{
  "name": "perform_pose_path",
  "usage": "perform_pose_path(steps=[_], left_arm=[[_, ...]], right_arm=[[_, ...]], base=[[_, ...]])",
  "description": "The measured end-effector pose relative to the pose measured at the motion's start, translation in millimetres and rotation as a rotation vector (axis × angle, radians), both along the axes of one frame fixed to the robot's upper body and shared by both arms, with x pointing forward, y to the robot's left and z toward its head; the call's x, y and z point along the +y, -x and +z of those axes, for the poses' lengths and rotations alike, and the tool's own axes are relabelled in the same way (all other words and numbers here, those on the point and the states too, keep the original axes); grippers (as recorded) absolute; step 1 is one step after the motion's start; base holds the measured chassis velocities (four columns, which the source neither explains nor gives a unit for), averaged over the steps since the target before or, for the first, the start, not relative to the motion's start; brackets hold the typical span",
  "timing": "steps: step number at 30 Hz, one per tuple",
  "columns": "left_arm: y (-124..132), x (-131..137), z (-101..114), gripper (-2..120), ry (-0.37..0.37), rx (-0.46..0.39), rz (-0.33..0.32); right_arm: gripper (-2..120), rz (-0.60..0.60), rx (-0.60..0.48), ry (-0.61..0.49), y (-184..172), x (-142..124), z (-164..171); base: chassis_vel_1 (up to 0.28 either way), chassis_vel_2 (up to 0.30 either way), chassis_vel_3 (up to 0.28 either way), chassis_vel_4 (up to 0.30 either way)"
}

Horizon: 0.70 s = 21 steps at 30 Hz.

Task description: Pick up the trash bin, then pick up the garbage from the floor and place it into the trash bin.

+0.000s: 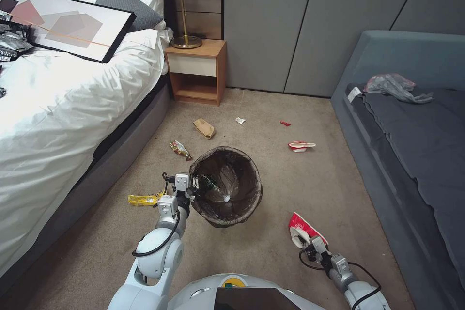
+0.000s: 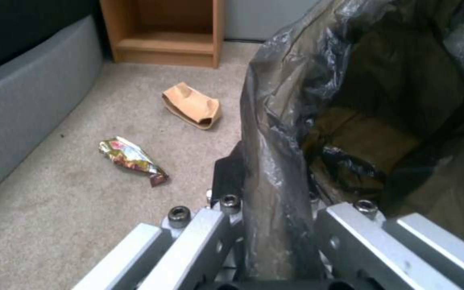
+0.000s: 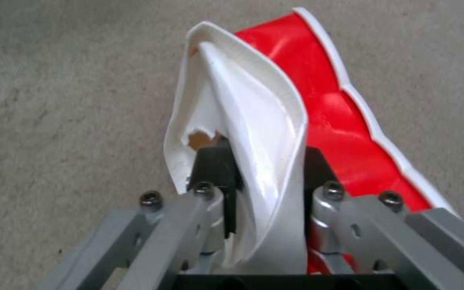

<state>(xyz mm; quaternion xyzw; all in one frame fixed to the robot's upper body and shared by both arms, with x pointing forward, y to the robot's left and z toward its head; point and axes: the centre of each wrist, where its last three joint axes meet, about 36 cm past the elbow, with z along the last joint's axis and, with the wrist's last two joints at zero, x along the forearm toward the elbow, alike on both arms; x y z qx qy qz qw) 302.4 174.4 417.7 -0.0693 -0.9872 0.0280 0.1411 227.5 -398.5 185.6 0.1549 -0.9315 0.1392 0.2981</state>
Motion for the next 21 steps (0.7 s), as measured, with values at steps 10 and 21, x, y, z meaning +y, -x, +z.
perform_pose_path(steps=[10,21], left_arm=[[-1.7,0.2,-1.0,2,-0.003,0.003,0.0],[-3.6,-0.7,-8.5,2,-0.01,0.027,-0.004]], right_arm=[[6,0.009,-0.035,0.011,-5.3,-3.6,6.7],[6,-0.034,-0.275,-0.052,-34.8,20.0,66.0]], base=[[0.0,0.0,0.0,0.0],[0.0,0.0,0.0,0.0]])
